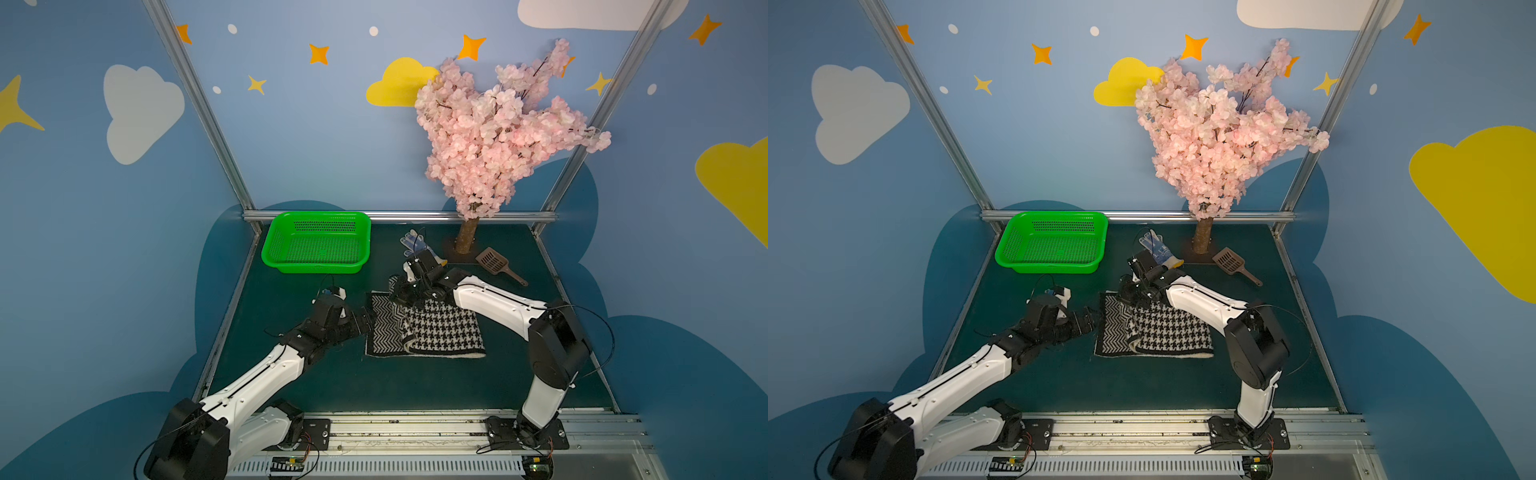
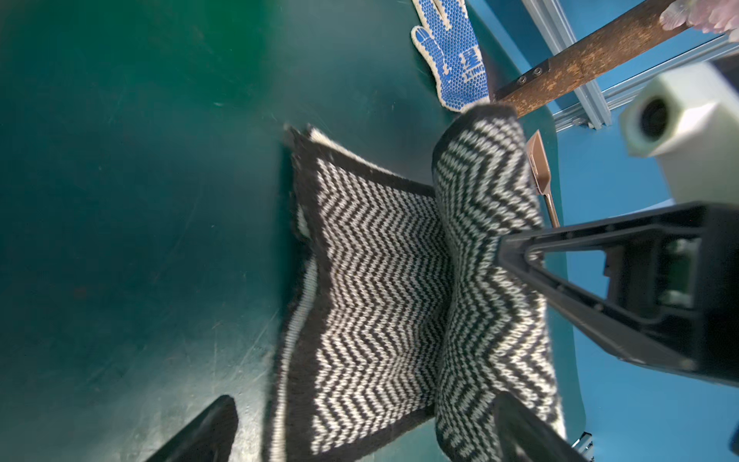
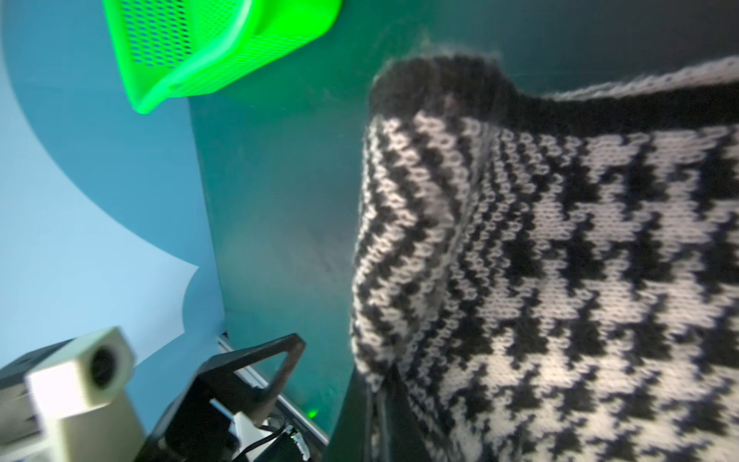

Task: Roll up the scarf and place it into the basket
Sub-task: Fold the scarf at the center of the board.

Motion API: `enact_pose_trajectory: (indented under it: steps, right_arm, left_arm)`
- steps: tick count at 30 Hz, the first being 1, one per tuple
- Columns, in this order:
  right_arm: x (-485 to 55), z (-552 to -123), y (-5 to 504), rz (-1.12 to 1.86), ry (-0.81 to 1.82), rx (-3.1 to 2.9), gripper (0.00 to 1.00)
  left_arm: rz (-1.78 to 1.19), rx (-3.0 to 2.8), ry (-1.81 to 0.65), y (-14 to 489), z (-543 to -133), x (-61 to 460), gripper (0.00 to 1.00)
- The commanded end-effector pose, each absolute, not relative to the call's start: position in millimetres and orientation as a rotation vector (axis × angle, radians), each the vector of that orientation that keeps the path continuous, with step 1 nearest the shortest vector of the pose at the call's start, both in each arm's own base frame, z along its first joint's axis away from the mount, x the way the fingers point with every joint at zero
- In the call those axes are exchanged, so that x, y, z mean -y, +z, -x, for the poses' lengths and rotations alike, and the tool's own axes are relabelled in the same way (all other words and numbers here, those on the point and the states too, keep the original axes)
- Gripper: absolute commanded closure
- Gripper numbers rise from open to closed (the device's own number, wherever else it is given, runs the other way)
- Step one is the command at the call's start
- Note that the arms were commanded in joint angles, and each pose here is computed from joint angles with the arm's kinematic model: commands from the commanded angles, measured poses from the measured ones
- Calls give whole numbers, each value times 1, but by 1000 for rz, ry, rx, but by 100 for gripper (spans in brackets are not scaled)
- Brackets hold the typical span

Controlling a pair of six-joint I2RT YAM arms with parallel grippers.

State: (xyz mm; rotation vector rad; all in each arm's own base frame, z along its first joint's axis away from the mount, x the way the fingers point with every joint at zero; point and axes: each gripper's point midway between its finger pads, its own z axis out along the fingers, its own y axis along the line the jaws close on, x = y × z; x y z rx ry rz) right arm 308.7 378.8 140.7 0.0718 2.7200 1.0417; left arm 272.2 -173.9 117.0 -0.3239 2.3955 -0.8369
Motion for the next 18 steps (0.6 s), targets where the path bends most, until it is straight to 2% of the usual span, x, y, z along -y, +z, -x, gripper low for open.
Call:
enact_pose_trajectory:
  steps: [1,8,12,16,18]
  right_arm:
    - [-397,-307,127,-81,1098,-2739,100]
    - [-427,-314,103,-100,1171,-2710,100]
    - [-452,-318,110,-72,1347,-2612,89]
    - [-457,-325,127,-65,1475,-2487,43]
    - [-453,-330,137,-64,1482,-2458,30]
  left_arm:
    - [326,-2358,-866,124,-275,175,0]
    - [336,-2367,-890,114,-272,176,0]
    - [350,-2359,-880,114,-267,171,0]
    - [353,-2325,-873,125,-262,165,0]
    - [352,-2314,-880,129,-260,165,0]
